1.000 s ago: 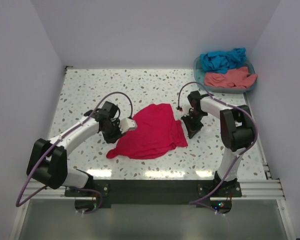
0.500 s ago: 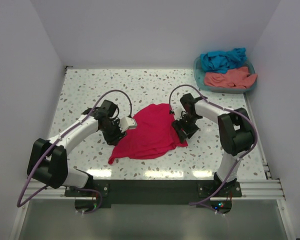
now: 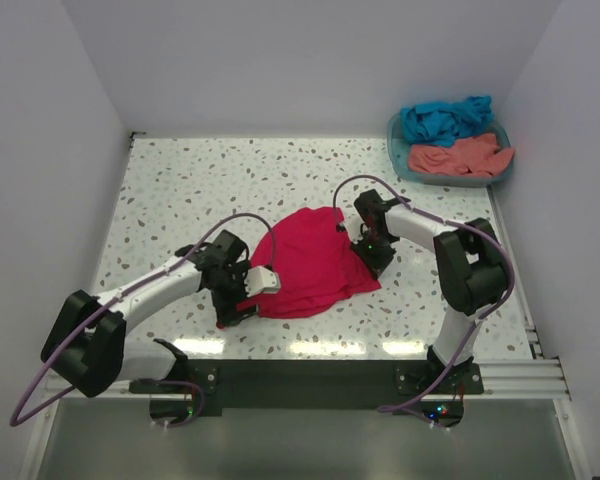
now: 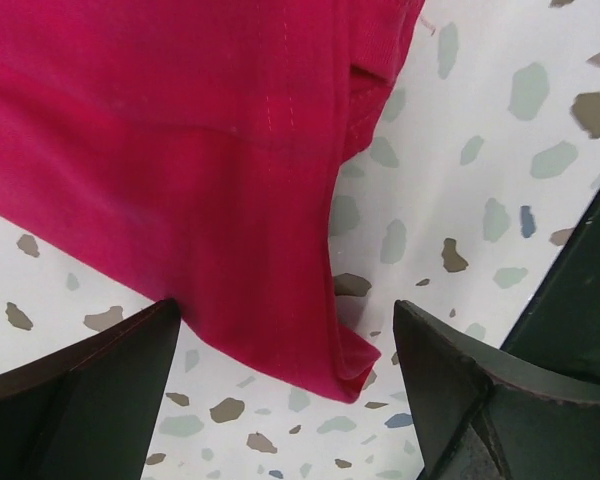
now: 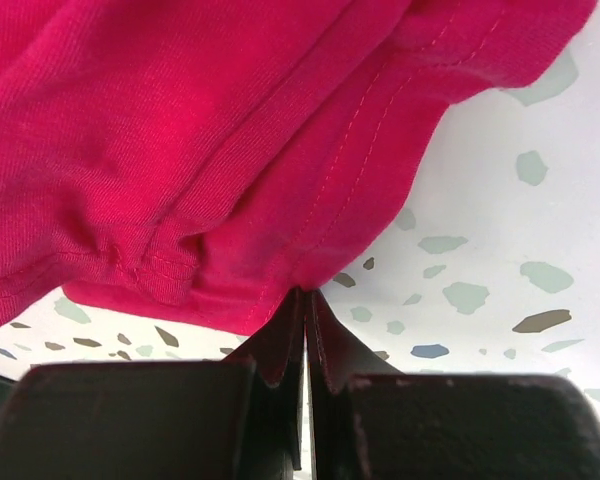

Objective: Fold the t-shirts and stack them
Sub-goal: Flatten the tshirt out

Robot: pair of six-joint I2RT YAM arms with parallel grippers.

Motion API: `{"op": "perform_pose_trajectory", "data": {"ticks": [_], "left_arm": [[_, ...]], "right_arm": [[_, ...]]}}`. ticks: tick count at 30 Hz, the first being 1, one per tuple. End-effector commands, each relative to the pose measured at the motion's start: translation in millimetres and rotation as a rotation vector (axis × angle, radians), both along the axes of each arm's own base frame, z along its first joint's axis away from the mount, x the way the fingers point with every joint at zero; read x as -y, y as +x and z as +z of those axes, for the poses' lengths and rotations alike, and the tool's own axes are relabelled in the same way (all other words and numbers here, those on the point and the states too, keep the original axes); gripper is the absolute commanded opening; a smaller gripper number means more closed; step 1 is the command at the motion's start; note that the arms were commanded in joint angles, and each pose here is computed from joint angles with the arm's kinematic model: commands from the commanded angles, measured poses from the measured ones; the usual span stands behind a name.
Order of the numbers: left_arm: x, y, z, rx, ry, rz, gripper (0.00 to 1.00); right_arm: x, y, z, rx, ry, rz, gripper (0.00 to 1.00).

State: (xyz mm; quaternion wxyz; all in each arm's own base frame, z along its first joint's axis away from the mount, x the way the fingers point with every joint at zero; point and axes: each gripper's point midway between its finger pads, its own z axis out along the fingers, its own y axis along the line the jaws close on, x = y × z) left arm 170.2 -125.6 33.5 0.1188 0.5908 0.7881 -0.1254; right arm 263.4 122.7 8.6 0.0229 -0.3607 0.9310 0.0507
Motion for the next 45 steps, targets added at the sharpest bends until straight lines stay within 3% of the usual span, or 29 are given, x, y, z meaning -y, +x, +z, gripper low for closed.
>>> {"op": "perform_pose_trajectory", "data": {"ticks": [1, 4, 9, 12, 13, 16, 18, 21, 26, 29, 30, 33, 34, 37, 38, 42, 44, 45], "left_arm": [[1.3, 17.9, -5.3, 0.130, 0.010, -0.036, 0.93], [-1.2, 18.8, -11.9, 0.157, 0.037, -0.061, 0.93], [-7.4, 29.6, -16.9, 0.216, 0.093, -0.037, 0.74], [-7.3, 40.1, -3.5, 0.245, 0.091, 0.006, 0.48], [-7.5, 43.2, 1.1, 0.250, 0.085, 0.018, 0.33], [-14.7, 61.2, 23.4, 0.257, 0.047, 0.112, 0.10], [-19.3, 79.2, 37.7, 0.256, 0.005, 0.180, 0.03], [-52.0, 100.3, 37.5, 0.223, 0.006, 0.326, 0.00], [-98.7, 130.8, 24.2, 0.168, -0.009, 0.610, 0.00], [-117.0, 135.7, 5.6, 0.067, -0.009, 0.764, 0.12], [-127.0, 134.7, -5.7, 0.019, -0.005, 0.822, 0.23], [-139.5, 143.1, -7.9, -0.043, -0.053, 0.913, 0.36], [-140.3, 148.9, -2.3, -0.037, -0.085, 0.922, 0.47], [-113.7, 176.2, 52.6, 0.098, -0.291, 0.785, 0.68], [-101.6, 182.3, 80.3, 0.189, -0.338, 0.715, 0.71], [13.0, 174.8, 119.8, 0.300, -0.426, 0.365, 0.73], [47.9, 164.3, 120.5, 0.306, -0.445, 0.319, 0.73], [85.1, 154.8, 124.8, 0.333, -0.477, 0.229, 0.73]], "right_arm": [[-4.9, -22.7, -34.9, -0.091, 0.011, 0.035, 0.00], [-4.9, -24.6, -30.5, -0.090, 0.020, 0.049, 0.00], [5.9, -11.9, -25.0, -0.031, -0.043, 0.060, 0.00], [14.8, -2.0, -22.8, 0.016, -0.096, 0.065, 0.00], [14.9, -0.9, -22.5, 0.020, -0.098, 0.066, 0.00], [24.1, 4.2, -22.9, 0.041, -0.153, 0.072, 0.00], [27.7, 5.5, -23.2, 0.045, -0.175, 0.072, 0.00], [33.5, 4.5, -26.4, 0.039, -0.207, 0.074, 0.00], [39.0, 4.5, -29.9, 0.035, -0.231, 0.077, 0.00], [36.7, 6.0, -27.1, 0.037, -0.220, 0.081, 0.00], [36.5, 7.6, -25.7, 0.044, -0.217, 0.080, 0.00], [34.8, 8.9, -22.4, 0.042, -0.195, 0.072, 0.00], [31.6, 7.5, -20.8, 0.032, -0.171, 0.073, 0.00], [21.6, 3.9, -9.2, 0.019, -0.105, 0.086, 0.00], [17.8, 0.6, -5.8, 0.005, -0.081, 0.087, 0.00], [6.5, -13.9, 4.4, -0.056, -0.008, 0.082, 0.00], [3.9, -21.7, 5.3, -0.097, 0.033, 0.055, 0.00], [3.4, -24.5, 4.9, -0.113, 0.045, 0.042, 0.00]]}}
